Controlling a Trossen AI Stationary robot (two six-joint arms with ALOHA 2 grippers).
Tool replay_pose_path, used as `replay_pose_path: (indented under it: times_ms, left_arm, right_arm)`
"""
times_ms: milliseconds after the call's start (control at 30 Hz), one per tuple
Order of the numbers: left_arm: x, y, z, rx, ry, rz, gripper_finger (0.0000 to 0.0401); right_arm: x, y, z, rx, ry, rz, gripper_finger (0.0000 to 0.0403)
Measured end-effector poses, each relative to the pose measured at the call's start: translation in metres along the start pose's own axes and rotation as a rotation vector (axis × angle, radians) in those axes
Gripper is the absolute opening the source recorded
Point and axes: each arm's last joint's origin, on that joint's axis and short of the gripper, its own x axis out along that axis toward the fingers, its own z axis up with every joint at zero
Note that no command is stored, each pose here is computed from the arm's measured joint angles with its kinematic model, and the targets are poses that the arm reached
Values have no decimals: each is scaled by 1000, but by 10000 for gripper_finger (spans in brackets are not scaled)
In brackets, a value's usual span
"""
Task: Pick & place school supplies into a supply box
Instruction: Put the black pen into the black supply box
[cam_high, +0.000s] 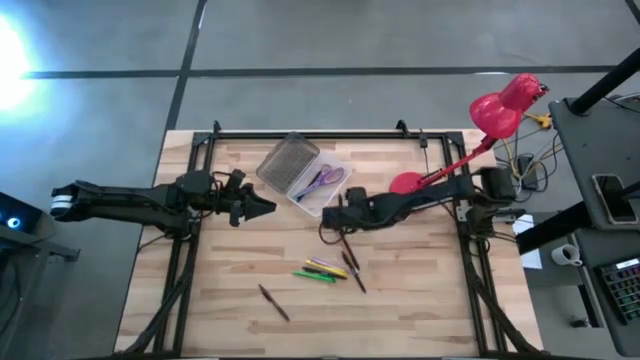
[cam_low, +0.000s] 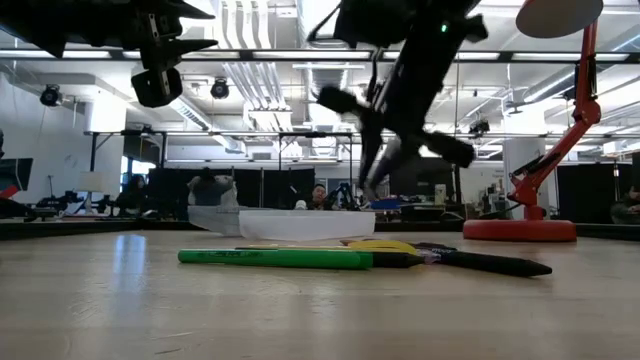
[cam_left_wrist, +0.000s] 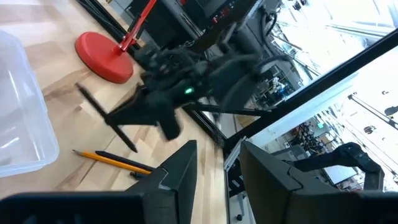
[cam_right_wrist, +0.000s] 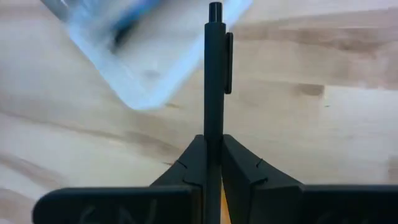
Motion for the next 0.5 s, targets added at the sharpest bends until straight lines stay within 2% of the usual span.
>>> replay_pose_path:
  times_ms: [133,267,500]
  left_arm:
    - [0,0,0,-1,-11,11,105]
    - [0,0,0,-1,-13,12,105]
    - [0,1,0,-3,-13,13,105]
  right_arm:
    - [8,8,29,222,-60,109,21]
    - [23,22,60,397,-82,278,26]
    - [55,15,88,463,-45,235,29]
